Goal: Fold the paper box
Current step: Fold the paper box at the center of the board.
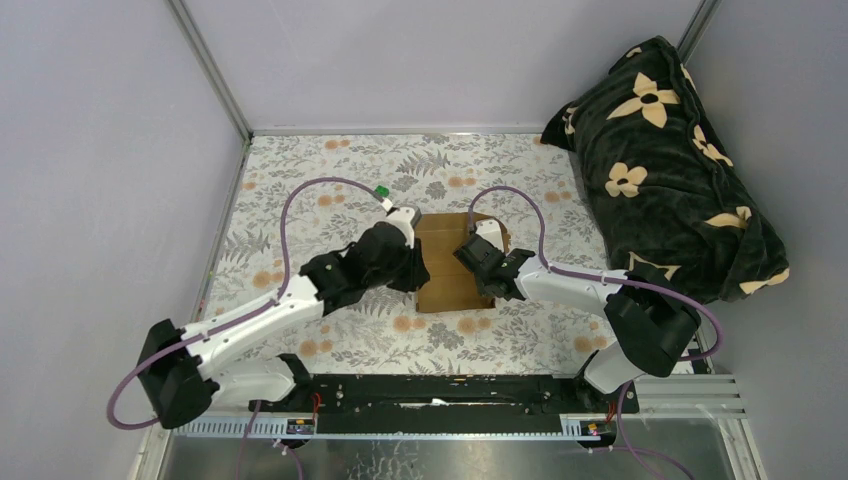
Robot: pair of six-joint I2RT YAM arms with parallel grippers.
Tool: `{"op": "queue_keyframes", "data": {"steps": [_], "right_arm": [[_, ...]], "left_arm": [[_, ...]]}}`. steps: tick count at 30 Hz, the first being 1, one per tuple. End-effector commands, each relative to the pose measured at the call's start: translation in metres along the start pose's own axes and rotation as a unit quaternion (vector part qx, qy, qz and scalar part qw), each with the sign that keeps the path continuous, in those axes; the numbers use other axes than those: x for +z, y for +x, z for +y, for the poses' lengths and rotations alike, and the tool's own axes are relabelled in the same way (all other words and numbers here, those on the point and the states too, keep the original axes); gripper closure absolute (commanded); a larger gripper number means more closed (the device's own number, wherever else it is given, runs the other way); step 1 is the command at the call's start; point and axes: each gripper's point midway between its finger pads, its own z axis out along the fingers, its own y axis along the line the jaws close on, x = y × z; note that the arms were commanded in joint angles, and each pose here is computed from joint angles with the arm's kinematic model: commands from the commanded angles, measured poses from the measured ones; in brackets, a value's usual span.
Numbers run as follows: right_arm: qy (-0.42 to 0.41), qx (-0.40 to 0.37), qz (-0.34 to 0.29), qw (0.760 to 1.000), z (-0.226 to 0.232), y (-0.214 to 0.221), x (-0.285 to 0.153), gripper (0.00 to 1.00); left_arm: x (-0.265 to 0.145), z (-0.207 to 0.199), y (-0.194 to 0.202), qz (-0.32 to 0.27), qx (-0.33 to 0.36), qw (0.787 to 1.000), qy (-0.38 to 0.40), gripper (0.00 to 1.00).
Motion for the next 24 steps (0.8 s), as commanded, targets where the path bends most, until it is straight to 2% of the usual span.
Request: {"op": "queue_keyframes", "data": {"steps": [1, 5, 10, 17, 24], "right_arm": [[-0.008, 0.016, -0.005, 1.000, 0.005, -0.007, 0.000, 0.75], [-0.006, 0.025, -0.002, 1.000, 0.005, -0.008, -0.002, 0.75], [-0.006, 0.030, -0.003, 1.000, 0.004, -0.010, -0.006, 0.75], [-0.007, 0.029, 0.000, 1.000, 0.003, -0.009, -0.010, 0.75], [-0.017, 0.036, 0.006, 0.999, 0.007, -0.009, -0.012, 0.75]], "left_arm": [[-0.018, -0.024, 0.027, 0.005, -0.004, 0.999, 0.035, 0.73], [-0.022, -0.061, 0.060, 0.014, 0.025, 0.997, 0.068, 0.73], [-0.011, -0.081, 0.097, 0.038, 0.043, 0.996, 0.071, 0.73], [0.011, -0.073, 0.113, 0.045, 0.052, 0.996, 0.048, 0.74], [0.036, -0.053, 0.104, -0.014, 0.066, 0.998, -0.010, 0.75]]}}
